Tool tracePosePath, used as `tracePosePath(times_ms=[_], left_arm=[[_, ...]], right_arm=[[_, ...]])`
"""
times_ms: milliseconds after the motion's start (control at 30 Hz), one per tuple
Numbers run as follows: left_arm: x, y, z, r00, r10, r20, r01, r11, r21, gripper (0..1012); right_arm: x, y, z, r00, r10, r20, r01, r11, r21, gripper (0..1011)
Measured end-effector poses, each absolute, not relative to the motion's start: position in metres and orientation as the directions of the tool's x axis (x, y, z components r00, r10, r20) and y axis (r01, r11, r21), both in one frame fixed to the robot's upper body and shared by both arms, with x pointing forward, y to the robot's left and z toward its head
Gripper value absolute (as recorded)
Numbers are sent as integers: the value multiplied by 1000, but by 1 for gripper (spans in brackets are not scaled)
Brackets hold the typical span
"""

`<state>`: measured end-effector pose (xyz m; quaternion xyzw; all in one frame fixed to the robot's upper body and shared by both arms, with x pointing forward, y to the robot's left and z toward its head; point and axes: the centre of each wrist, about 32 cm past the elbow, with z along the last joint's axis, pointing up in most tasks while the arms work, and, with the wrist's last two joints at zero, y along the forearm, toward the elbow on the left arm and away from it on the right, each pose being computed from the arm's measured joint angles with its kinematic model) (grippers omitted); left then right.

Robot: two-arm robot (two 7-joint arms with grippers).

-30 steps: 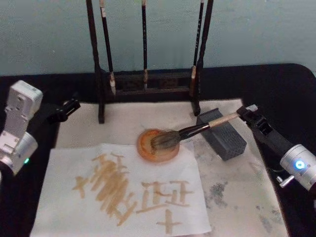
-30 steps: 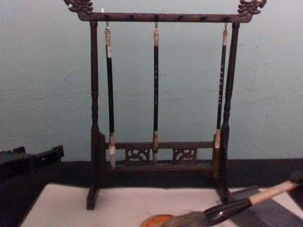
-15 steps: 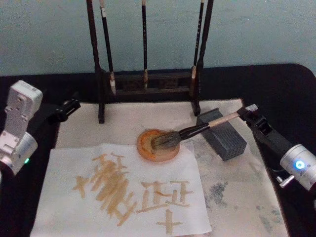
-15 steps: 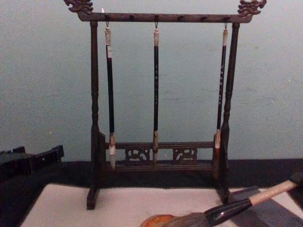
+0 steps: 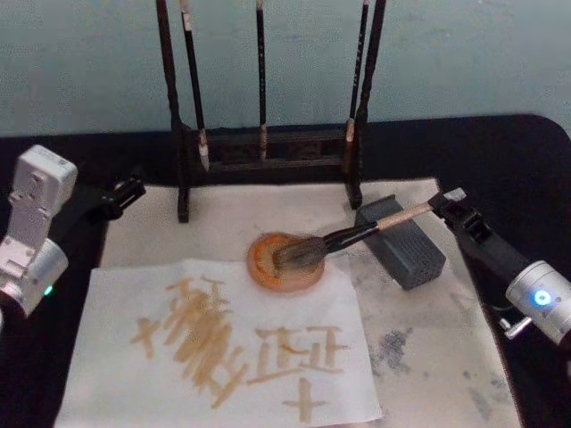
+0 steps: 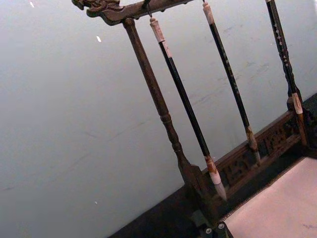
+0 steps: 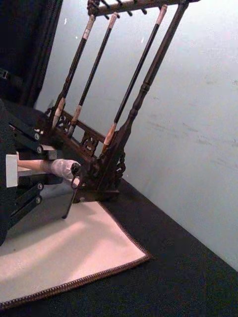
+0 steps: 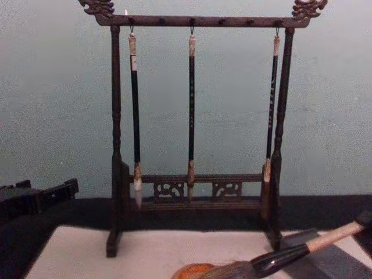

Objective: Pick up the brush from the inkstone, write on the paper, then place the brush back to its original position.

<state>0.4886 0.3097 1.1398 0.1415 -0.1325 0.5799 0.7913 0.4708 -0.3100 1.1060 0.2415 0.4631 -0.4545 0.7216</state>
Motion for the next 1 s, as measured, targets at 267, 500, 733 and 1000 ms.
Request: tracePosePath(times_ms=[267,500,733,1000], left_arm=[[489,310,1140,292,880,374,-955,287,70,1002],[489,310,1140,292,880,374,-955,287,70,1002],[489,310,1140,292,880,374,-955,287,70,1002],[489,310,1140,292,880,374,-955,287,70,1000]], right_arm=[[470,-312,1105,167,-394,-904,878,477,-46,166],[470,-313,1111,200,-370,-907,874,487,-6,166],[464,-310,1120,251,-367,-896,862,505,34,166],[451,-305,1139,330,-411,-849,846,529,73,166]])
